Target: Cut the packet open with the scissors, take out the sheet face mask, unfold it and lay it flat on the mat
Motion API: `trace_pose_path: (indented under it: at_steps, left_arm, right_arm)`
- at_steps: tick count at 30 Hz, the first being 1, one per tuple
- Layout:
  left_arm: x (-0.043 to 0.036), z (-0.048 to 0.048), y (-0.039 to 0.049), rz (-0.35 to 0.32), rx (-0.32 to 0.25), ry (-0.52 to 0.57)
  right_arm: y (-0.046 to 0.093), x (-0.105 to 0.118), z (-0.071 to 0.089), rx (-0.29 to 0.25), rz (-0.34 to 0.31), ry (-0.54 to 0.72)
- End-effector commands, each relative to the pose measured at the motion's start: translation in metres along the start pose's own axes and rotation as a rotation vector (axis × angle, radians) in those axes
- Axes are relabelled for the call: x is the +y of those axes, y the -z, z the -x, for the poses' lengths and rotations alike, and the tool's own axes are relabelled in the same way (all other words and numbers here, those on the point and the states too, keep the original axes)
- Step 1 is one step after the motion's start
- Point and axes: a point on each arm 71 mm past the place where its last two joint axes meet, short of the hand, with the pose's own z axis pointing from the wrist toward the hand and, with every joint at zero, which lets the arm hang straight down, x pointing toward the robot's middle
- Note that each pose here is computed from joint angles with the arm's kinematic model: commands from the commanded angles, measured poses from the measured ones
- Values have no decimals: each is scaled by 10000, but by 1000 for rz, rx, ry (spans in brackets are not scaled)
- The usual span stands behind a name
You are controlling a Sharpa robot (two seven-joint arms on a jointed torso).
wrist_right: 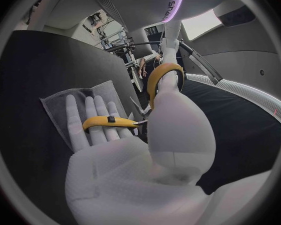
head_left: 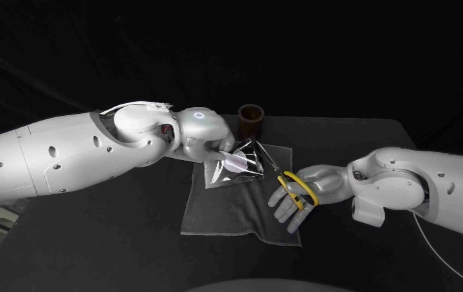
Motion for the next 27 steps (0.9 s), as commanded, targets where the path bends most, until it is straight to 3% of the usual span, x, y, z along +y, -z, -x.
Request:
trace_pose_path:
  at_steps: [1, 12, 27]
  left_arm:
    - [-16, 13, -3, -9, -10, 0]
    - [-13, 12, -1, -9, -9, 0]
    - [-54, 17, -10, -20, -10, 2]
  right_arm:
    - [-10, 10, -53, 65, 3, -7]
    - [-30, 33, -117, 100, 14, -1]
    - [-72, 85, 19, 69, 41, -8]
